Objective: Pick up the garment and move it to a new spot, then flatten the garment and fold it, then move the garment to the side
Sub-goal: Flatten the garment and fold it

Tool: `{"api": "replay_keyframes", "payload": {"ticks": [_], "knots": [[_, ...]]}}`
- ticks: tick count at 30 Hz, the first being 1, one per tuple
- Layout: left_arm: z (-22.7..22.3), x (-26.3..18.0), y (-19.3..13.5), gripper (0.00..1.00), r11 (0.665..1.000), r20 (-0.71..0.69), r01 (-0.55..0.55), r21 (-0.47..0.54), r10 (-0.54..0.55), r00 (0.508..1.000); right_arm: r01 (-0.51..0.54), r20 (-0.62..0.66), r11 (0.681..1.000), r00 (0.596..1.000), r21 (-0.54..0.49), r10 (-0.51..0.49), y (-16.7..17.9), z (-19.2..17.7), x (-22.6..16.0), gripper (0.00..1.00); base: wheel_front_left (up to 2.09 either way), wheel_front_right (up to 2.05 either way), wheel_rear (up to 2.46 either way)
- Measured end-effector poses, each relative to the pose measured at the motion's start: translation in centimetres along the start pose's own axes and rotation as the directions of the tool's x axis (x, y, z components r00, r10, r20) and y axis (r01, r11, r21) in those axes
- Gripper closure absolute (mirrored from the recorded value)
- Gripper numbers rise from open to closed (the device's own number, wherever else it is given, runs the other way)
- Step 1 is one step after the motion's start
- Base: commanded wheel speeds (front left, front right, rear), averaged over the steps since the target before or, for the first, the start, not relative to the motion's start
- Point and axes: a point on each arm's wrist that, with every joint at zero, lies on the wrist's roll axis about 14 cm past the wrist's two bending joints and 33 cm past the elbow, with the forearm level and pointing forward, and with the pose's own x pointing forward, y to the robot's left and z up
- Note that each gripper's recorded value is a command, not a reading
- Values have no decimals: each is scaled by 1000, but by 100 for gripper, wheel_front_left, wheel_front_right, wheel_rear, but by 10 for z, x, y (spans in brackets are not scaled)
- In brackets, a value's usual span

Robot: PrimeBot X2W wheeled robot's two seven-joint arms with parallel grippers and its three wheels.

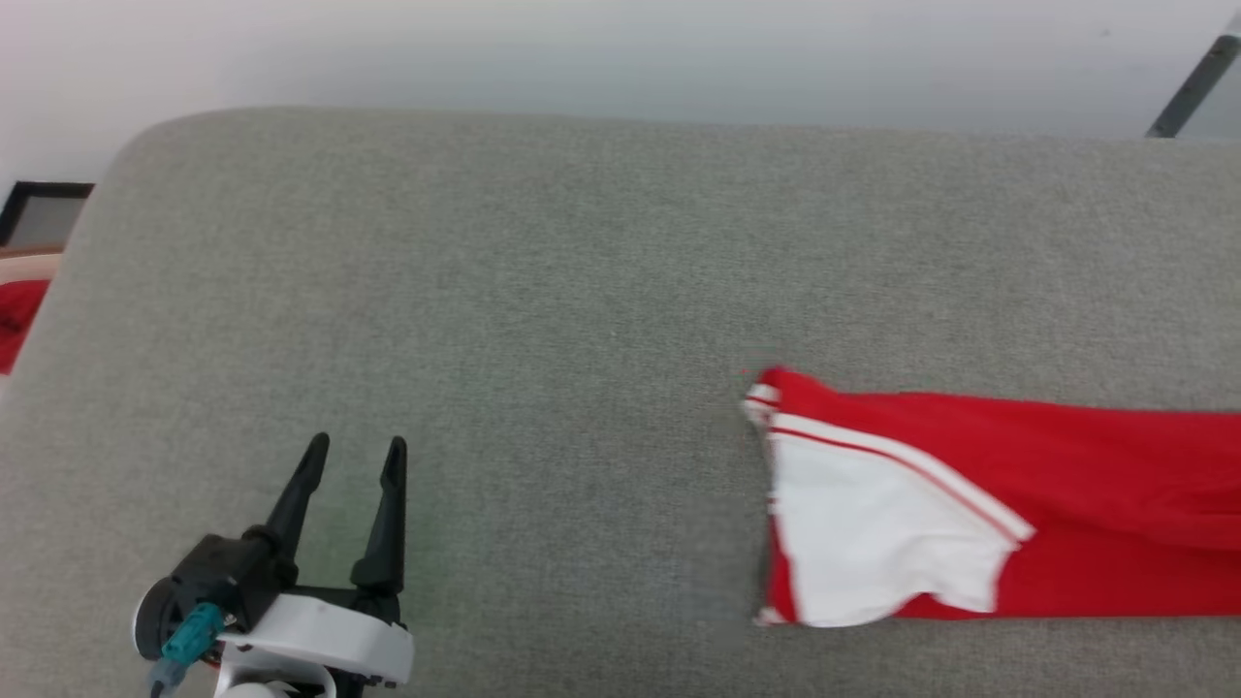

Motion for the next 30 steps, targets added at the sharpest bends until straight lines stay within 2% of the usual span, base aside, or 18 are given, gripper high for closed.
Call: {"api": "replay_keyframes", "payload": {"ticks": [3, 6, 9, 12, 15, 19, 24, 26, 30], "knots": [[-2, 3, -3, 0, 1000, -5, 13, 1, -13, 1000, 47, 58, 999, 997, 17, -47, -21, 13, -8, 100, 0, 0, 0], [-4, 6, -7, 0, 1000, -10, 31, -1, -31, 999, 29, 72, 1000, 997, -1, -29, -14, 12, -10, 100, 0, 0, 0], [-5, 6, -13, 0, 999, -13, 46, -6, -46, 999, -43, 87, 997, 995, -57, 48, 14, 11, -12, 100, 0, 0, 0], [-3, 6, -16, 0, 998, -6, 54, -11, -54, 998, -178, 78, 976, 979, -126, 188, 64, 2, -18, 100, 0, 0, 0], [-1, 2, -17, 0, 998, -4, 55, -15, -55, 998, -303, 45, 926, 946, -225, 321, 115, -8, -32, 100, 0, 0, 0], [0, -1, -19, 0, 998, 1, 57, -20, -57, 998, -491, -36, 816, 862, -305, 505, 189, -31, -57, 100, 0, 0, 0], [0, -6, -21, 0, 998, 1, 53, -39, -53, 999, -629, -127, 682, 763, -373, 634, 257, -54, -75, 100, 0, 0, 0], [-1, -7, -20, 0, 998, -1, 47, -42, -47, 999, -656, -150, 646, 737, -389, 658, 275, -59, -76, 100, 0, 0, 0], [0, -10, -15, 0, 998, -1, 24, -49, -24, 1000, -680, -200, 610, 718, -406, 667, 296, -71, -67, 100, 0, 0, 0]]}}
